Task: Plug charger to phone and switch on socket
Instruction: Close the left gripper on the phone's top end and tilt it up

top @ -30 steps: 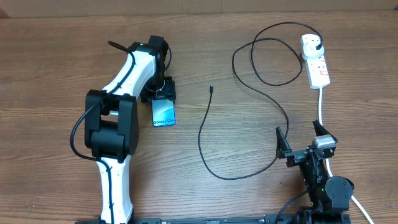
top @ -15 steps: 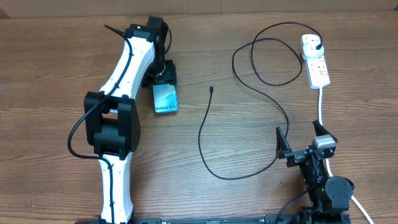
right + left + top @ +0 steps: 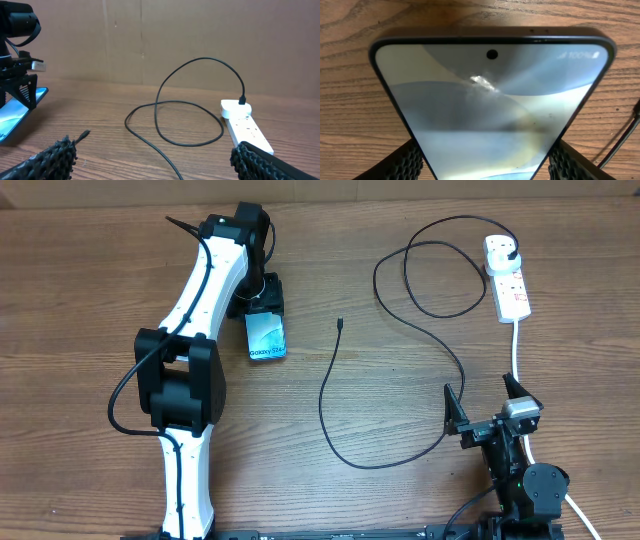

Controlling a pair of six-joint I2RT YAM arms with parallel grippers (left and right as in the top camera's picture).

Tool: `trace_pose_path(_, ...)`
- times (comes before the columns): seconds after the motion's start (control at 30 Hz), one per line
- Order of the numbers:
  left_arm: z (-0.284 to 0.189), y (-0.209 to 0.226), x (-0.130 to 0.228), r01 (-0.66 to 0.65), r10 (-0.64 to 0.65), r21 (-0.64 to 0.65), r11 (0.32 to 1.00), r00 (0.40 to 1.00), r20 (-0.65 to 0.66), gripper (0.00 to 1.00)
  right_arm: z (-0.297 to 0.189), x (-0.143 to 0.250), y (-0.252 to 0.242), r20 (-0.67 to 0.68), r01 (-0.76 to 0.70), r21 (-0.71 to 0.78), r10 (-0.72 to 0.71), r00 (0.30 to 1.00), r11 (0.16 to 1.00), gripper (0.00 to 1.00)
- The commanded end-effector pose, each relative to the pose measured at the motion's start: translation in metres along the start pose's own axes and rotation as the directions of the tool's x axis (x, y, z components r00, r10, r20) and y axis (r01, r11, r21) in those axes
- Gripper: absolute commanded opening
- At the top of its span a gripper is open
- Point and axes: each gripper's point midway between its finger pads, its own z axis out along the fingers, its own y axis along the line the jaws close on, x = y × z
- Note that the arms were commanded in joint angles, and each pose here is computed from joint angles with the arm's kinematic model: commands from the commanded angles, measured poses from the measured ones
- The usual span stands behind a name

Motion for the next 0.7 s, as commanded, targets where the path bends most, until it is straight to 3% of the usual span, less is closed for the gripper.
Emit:
trace_pose_path(0.0, -0.006, -0.008, -0.005, -0.001, 0.0, 0.021, 1.0, 1.0, 0.025, 0.38, 0.0, 0.002, 0.0, 0.004, -0.005, 0.001, 0.005, 1.0, 1.0, 1.0)
trace_pose_path(0.3, 0.036, -0.008, 0.002, -0.022, 0.023, -0.018, 1.0, 0.999, 0.026, 0.53, 0.0, 0.002, 0.0, 0.004, -0.005, 0.001, 0.005, 1.0, 1.0, 1.0)
trace_pose_path(0.67, 0.066, -0.007, 0.006, -0.029, 0.03, -0.021, 0.999, 0.999, 0.037, 0.56, 0.0, 0.002, 0.0, 0.004, -0.005, 0.001, 0.005, 1.0, 1.0, 1.0)
